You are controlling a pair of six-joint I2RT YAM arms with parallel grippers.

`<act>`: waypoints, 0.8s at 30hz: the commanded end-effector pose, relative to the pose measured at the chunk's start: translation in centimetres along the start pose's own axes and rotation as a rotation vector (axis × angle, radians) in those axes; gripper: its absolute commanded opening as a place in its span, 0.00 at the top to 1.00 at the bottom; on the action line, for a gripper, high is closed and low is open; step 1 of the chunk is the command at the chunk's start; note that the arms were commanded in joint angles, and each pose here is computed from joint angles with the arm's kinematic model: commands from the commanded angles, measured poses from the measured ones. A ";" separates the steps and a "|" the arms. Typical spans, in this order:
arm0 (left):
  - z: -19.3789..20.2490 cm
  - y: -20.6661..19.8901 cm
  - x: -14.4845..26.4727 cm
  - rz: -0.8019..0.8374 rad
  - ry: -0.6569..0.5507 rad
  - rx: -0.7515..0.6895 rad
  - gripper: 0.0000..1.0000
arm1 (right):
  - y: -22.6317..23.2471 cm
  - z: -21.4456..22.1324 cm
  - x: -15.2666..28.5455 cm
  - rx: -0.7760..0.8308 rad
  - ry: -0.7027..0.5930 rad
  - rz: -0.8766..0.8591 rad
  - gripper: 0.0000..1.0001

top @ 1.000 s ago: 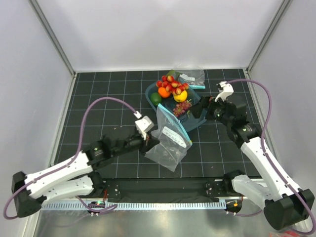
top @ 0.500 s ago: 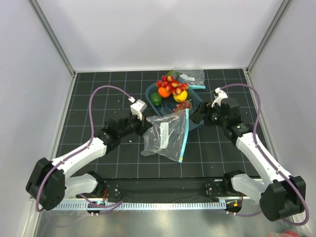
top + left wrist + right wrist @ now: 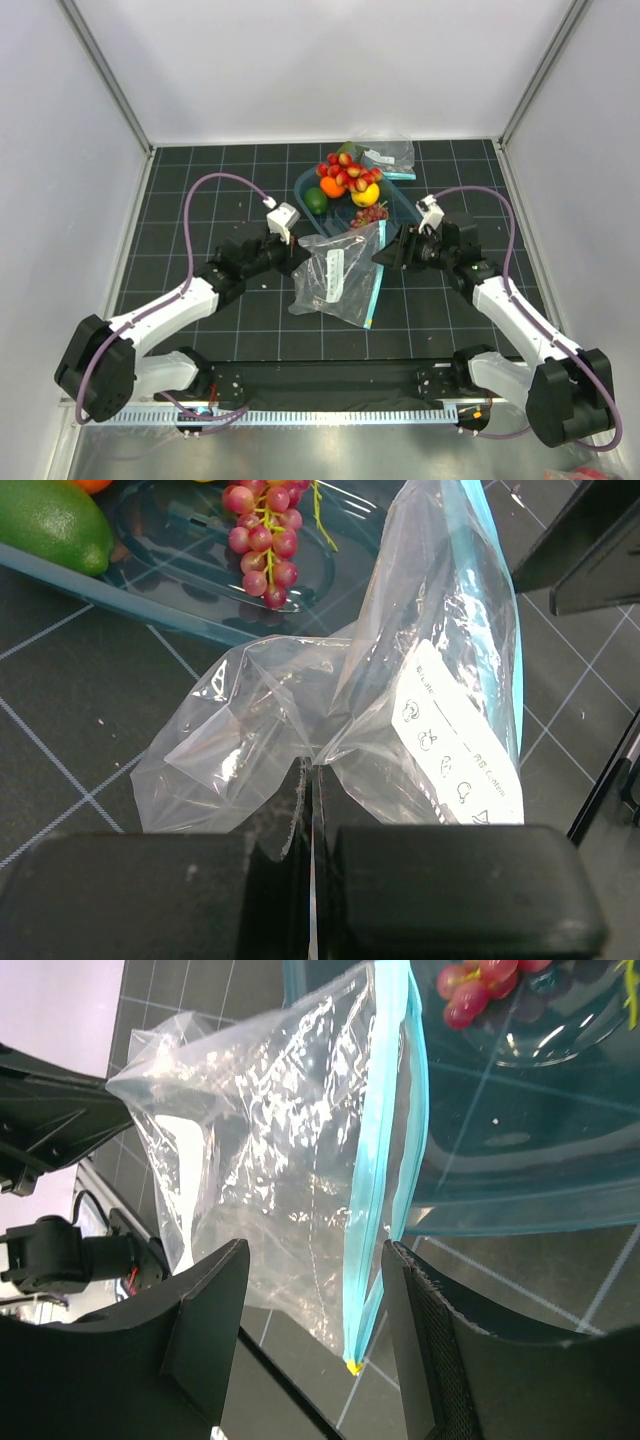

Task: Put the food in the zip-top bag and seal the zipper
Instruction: Pick up the zipper food storage bag at the center of the board.

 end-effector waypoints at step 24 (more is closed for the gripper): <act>-0.9 0.0 1.0 -0.023 -0.010 0.055 1.00 | 6.9 -0.2 1.4 0.001 0.042 -0.323 0.74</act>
Point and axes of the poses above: each gripper's point midway between its finger pads, its own x axis back along the fingers, its own y axis along the line the jaws close on, z = x × y, the point moved 4 cm from there along x, back along the fingers, and after that the axes turned 13 degrees about -x, right-handed, at the moved point
